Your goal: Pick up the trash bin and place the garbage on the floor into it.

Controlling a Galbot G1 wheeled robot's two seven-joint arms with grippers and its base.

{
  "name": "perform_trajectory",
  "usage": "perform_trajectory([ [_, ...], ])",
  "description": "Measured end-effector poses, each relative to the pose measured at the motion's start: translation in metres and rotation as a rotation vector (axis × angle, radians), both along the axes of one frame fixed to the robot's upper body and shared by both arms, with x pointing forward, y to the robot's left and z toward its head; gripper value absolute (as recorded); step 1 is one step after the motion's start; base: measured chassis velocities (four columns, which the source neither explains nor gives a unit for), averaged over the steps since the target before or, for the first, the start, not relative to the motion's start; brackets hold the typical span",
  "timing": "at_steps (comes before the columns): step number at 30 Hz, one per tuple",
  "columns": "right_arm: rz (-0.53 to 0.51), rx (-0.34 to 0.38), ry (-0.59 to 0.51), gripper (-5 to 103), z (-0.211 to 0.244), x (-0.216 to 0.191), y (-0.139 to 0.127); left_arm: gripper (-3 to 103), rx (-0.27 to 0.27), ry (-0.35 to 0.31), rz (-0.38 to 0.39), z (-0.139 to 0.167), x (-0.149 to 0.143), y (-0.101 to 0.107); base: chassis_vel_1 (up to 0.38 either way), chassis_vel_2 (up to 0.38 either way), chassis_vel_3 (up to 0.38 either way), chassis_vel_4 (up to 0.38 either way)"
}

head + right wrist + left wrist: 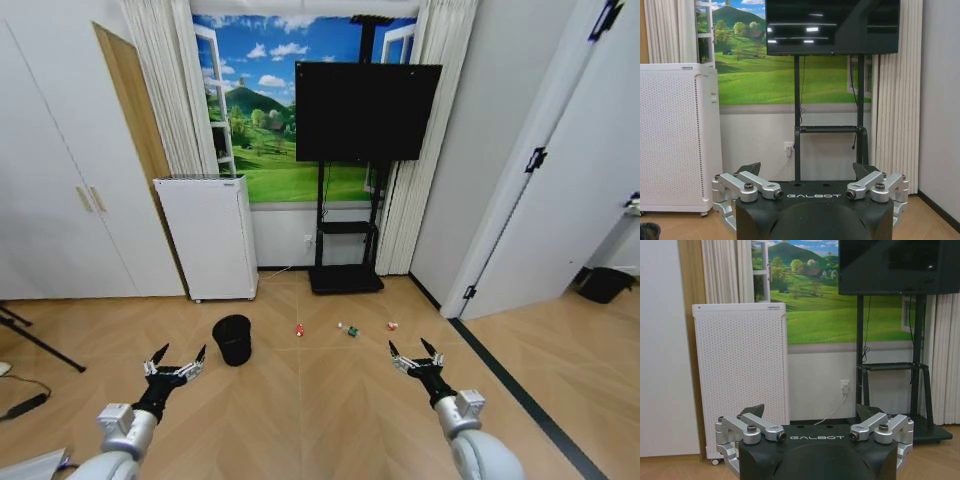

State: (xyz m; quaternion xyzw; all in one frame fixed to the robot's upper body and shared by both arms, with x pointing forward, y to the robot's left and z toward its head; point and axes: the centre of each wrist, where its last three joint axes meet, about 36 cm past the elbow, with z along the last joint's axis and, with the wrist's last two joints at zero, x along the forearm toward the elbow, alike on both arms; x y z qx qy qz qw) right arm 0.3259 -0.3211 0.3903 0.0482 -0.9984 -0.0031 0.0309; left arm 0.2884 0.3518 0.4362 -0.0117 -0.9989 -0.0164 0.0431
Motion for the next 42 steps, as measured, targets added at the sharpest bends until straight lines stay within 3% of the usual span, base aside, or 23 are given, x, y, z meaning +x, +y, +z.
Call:
perform_trajectory([
  [42, 0.028, -0.019, 0.009, 100, -0.0045, -0.0054, 0.0038, 100, -0.006, 0.003, 0.004, 0.0031, -0.0008, -0.0016, -0.232, 0.224, 0.229, -0.227],
])
